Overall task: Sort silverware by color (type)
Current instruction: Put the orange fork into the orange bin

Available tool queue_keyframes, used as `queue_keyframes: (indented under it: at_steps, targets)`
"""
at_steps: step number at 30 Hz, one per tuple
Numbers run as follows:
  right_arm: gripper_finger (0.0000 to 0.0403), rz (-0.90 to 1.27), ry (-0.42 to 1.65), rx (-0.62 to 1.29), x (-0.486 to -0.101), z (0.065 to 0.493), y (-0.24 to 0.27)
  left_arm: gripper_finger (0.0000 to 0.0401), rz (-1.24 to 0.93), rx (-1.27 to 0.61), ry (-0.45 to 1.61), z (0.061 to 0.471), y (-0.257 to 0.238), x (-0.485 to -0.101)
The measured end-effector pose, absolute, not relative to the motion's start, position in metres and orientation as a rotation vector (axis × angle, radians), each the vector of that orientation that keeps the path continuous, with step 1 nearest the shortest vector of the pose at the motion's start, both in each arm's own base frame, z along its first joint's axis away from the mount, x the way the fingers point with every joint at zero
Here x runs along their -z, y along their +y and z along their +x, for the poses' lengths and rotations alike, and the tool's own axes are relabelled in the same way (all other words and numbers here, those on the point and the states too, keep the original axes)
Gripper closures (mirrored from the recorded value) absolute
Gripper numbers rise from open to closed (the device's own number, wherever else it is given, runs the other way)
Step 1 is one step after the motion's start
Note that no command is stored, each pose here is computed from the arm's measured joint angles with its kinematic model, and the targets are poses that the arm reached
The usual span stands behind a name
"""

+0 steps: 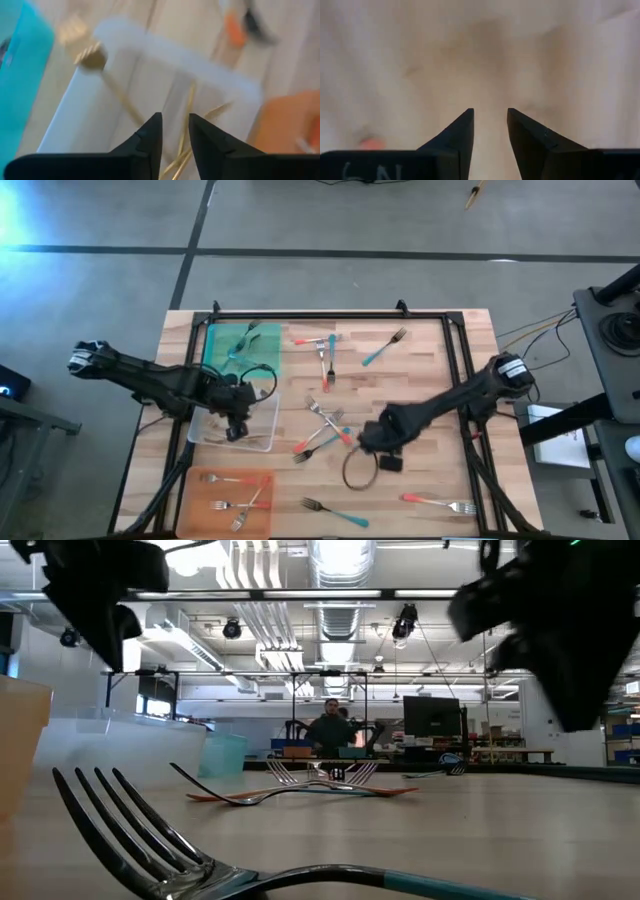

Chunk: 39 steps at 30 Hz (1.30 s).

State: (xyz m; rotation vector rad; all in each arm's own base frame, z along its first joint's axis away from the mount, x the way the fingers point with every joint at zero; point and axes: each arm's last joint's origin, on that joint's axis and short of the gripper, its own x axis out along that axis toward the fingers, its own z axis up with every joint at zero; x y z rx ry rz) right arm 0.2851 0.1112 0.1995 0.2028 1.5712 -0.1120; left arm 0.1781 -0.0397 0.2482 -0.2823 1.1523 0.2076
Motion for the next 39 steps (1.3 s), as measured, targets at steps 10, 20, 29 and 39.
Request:
queue_keyframes:
  at_steps: [10, 20, 29, 39]
  targets:
    - [0.0287, 0.319, 1.623, 0.125, -0.198, 0.244, 0.189, 0.0312, -0.227, 0.053, 0.751, 0.211, -0.054, -0.275]
    - [0.0296, -0.022, 1.560, -0.114, -0.197, 0.194, 0.241, 0.0312, -0.213, 0.299, 0.453, 0.223, -0.079, -0.300]
    - [0.0298, -0.039, 1.486, -0.247, -0.194, 0.180, 0.264, 0.0312, -0.165, 0.336, 0.430, 0.222, -0.085, -0.302]
    - [0.0294, -0.079, 1.540, -0.223, -0.173, 0.181, 0.269, 0.0312, -0.124, 0.346, 0.440, 0.225, -0.087, -0.298]
